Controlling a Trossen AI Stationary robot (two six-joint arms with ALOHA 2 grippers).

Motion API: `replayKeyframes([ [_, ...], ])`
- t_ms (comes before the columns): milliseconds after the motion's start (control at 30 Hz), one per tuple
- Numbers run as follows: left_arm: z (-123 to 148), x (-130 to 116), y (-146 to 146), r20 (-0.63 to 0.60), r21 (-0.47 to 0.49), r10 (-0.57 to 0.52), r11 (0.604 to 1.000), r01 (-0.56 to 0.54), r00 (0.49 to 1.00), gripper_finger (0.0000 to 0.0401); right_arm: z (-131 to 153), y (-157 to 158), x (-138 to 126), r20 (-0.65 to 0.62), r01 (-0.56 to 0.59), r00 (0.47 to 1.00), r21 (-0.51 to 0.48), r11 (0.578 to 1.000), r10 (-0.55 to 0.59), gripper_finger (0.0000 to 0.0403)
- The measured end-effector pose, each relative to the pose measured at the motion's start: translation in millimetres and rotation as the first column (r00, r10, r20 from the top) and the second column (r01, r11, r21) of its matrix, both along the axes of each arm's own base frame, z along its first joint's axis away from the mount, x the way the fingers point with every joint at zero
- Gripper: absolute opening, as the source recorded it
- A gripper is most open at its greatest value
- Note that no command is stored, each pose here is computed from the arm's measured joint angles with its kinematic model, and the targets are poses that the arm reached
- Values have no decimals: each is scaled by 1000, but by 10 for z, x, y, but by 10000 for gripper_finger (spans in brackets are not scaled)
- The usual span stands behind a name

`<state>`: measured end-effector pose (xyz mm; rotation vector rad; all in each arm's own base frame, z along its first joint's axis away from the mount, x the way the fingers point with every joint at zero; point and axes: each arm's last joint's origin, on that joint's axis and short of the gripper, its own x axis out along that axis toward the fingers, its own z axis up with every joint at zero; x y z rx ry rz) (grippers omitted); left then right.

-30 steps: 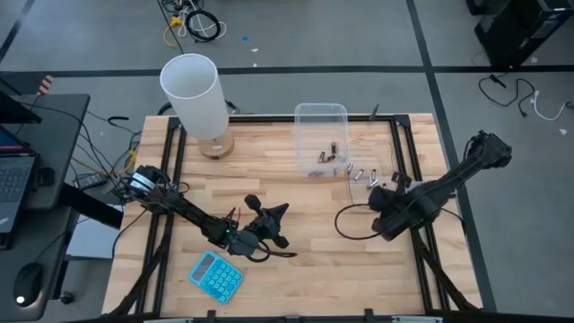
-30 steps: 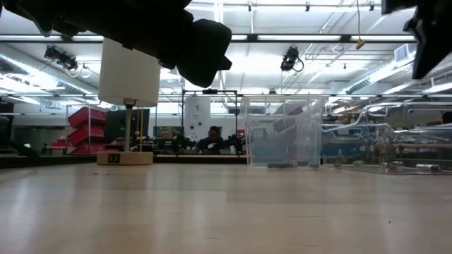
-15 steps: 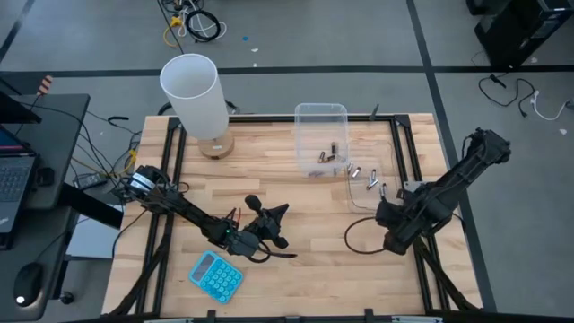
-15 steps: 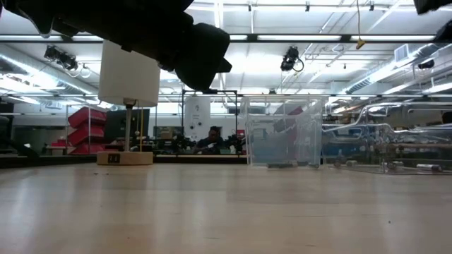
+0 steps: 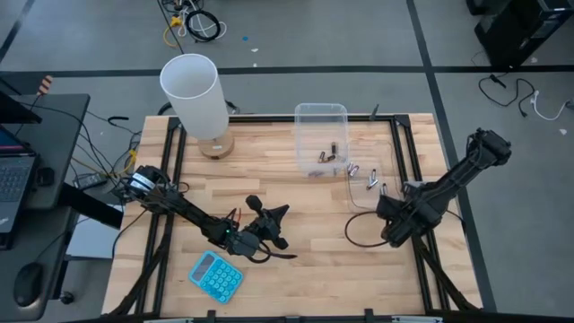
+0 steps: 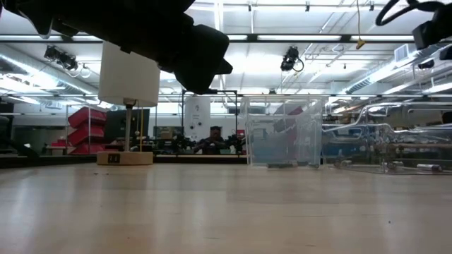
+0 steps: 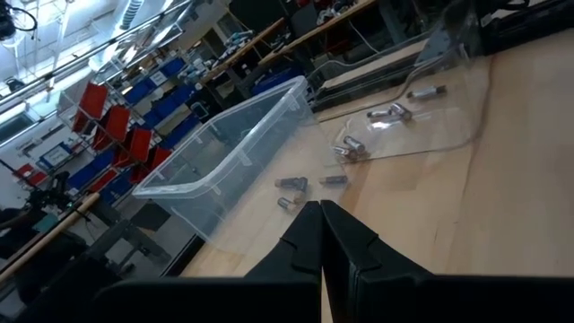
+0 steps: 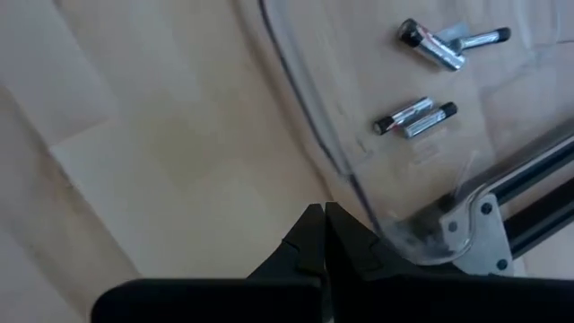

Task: Sort batteries
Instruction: Adjust the transparent bins

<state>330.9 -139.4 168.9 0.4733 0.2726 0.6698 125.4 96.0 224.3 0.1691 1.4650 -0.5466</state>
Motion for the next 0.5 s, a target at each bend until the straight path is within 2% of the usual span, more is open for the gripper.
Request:
replayKeyframes([
  [500, 2, 1, -1, 4, -4, -3, 1000, 3, 1000, 0, -30, -185, 103, 2, -21, 1000, -82, 996, 21, 0],
])
